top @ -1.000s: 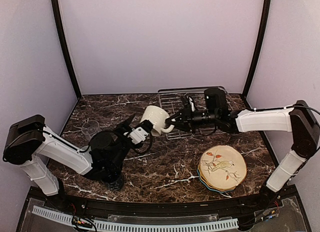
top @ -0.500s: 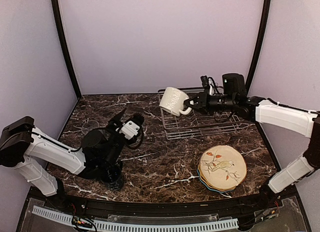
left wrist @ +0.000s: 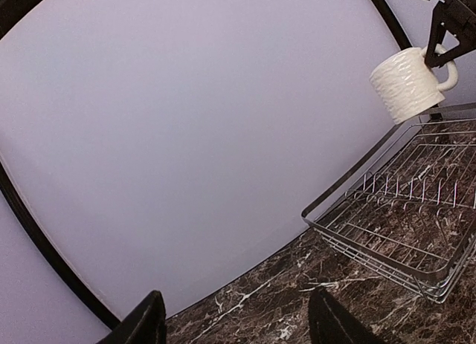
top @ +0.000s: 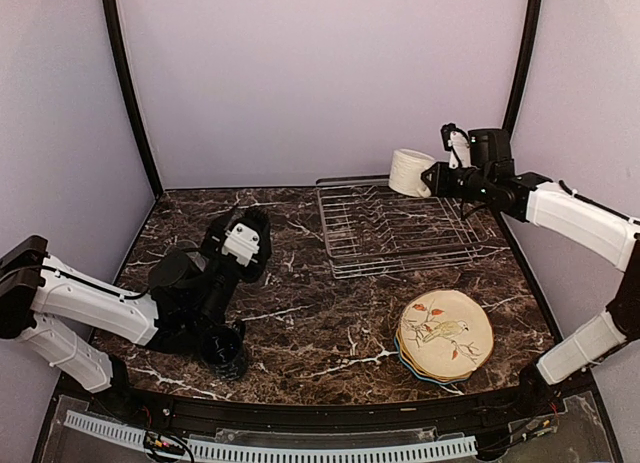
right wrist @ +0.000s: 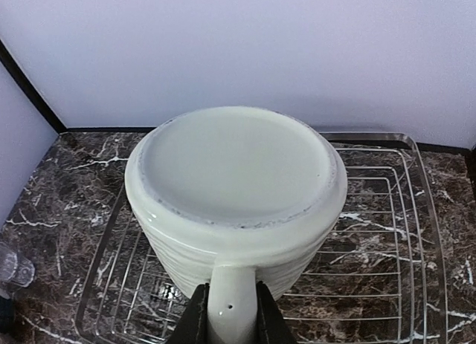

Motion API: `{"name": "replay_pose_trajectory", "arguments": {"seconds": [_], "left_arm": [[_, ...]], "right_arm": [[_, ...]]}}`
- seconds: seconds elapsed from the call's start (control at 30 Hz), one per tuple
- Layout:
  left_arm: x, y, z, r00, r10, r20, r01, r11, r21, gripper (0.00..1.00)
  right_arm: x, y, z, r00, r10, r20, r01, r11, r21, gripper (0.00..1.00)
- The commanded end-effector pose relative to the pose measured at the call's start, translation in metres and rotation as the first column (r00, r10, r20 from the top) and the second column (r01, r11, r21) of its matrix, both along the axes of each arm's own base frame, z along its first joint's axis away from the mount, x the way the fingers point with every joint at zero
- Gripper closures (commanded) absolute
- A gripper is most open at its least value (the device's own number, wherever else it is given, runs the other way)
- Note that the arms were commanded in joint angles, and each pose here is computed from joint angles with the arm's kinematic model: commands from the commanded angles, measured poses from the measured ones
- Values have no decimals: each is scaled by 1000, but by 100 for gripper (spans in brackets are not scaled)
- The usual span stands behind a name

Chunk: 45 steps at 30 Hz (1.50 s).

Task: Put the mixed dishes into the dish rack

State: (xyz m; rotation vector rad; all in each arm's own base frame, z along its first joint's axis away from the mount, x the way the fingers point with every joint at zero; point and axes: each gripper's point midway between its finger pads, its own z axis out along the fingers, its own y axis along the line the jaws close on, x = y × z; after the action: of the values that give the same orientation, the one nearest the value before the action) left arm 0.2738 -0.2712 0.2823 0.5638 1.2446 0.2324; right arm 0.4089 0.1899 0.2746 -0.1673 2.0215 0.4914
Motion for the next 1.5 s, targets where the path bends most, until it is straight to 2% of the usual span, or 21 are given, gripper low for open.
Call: {"name": "replay_pose_trajectory", "arguments": {"seconds": [0.0,0.23,0.5,0.63,0.8,0.9,1.23,1.47], "left_arm": [[-1,3,12,1000,2,-15,-3,998,-56,36],[0,5,5,999,16,-31,-17,999,-52,35],[1,3,-1,998,12,-56,-15,998,-59,30],[3,3,-3,997,12,-83,-18,998,-68,23],[4,2,-4,989,-2,-149,-13,995,-98,4],[3,3,-1,986,-7,-165,-12,994,-113,1],[1,12,4,986,10,-164,-30,992,-120,1],[0,23,12,982,46,-182,-70,989,-127,1]], "right_arm": [[40,-27,44,967,-102,234,131,985,-113,100],[79,-44,17,945,-167,283,235,945,-228,100],[119,-56,-15,936,-182,300,271,918,-289,100],[138,-66,-32,938,-198,283,283,910,-302,100],[157,-74,-48,944,-200,262,277,913,-300,100],[163,-77,-57,947,-201,251,273,916,-294,100],[166,-73,-91,963,-182,197,235,929,-288,100],[147,-70,-125,980,-189,63,198,950,-240,100]]}}
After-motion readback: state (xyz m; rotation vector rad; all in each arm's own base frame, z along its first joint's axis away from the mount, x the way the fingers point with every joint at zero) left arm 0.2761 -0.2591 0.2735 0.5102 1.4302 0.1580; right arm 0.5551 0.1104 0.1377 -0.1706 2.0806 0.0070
